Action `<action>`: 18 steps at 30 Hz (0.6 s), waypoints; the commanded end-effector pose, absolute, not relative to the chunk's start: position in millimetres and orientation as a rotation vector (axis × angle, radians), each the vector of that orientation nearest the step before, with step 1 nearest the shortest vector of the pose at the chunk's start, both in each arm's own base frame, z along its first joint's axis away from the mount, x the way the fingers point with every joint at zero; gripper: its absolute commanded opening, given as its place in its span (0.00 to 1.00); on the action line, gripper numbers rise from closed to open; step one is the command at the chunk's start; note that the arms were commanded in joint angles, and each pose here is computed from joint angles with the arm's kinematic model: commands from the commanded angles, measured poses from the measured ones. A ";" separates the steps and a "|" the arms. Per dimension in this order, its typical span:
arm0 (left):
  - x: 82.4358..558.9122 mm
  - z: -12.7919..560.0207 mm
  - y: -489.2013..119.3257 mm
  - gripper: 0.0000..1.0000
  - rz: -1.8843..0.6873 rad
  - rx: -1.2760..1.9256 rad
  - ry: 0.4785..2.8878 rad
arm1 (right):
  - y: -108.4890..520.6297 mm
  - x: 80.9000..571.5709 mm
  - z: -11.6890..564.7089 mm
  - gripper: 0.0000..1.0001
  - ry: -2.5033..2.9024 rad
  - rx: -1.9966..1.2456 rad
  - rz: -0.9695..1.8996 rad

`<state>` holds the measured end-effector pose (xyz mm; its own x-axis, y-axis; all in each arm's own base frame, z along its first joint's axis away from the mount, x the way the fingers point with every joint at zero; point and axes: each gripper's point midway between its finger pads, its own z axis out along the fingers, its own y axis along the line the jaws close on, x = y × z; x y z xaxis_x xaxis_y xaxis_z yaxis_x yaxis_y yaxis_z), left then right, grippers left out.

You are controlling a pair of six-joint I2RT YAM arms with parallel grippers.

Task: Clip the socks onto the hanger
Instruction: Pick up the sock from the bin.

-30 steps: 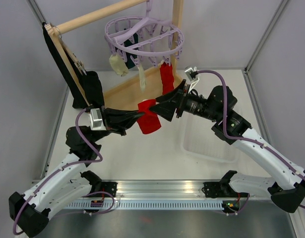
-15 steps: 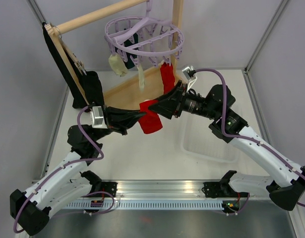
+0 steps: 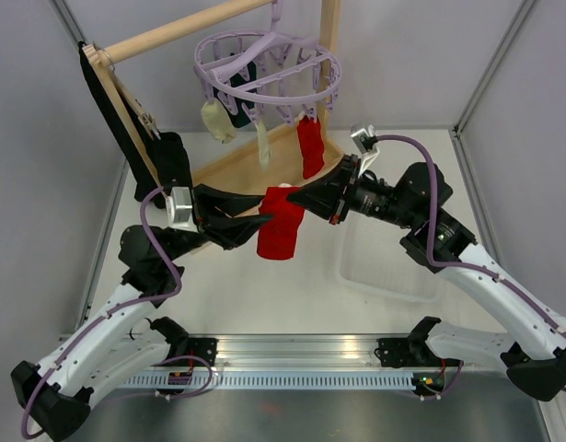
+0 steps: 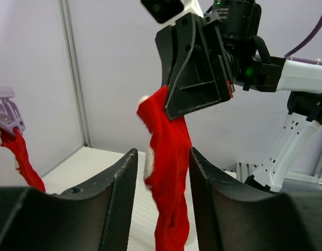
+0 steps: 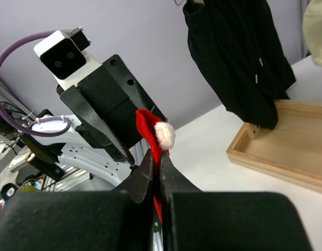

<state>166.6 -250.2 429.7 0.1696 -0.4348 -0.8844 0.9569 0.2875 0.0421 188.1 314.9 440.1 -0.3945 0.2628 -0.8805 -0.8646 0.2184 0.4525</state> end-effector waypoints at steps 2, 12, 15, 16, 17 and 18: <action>165.4 436.6 -237.4 0.54 -1.123 0.635 0.997 | 297.6 183.7 458.1 0.00 1.370 -0.638 1.284; 175.4 428.4 -230.7 0.59 -1.117 0.543 1.114 | 298.8 171.7 438.3 0.00 1.369 -0.744 1.276; 184.1 428.2 -236.9 0.60 -1.135 0.527 1.154 | 298.8 166.1 439.8 0.00 1.353 -0.768 1.282; 189.0 424.2 -241.9 0.60 -1.147 0.528 1.178 | 298.5 164.8 439.9 0.00 1.347 -0.777 1.279; 186.0 427.4 -244.8 0.60 -1.165 0.550 1.172 | 298.0 164.2 440.9 0.00 1.344 -0.775 1.279; 186.1 427.5 -247.4 0.60 -1.178 0.558 1.174 | 297.6 164.1 440.4 0.00 1.346 -0.775 1.277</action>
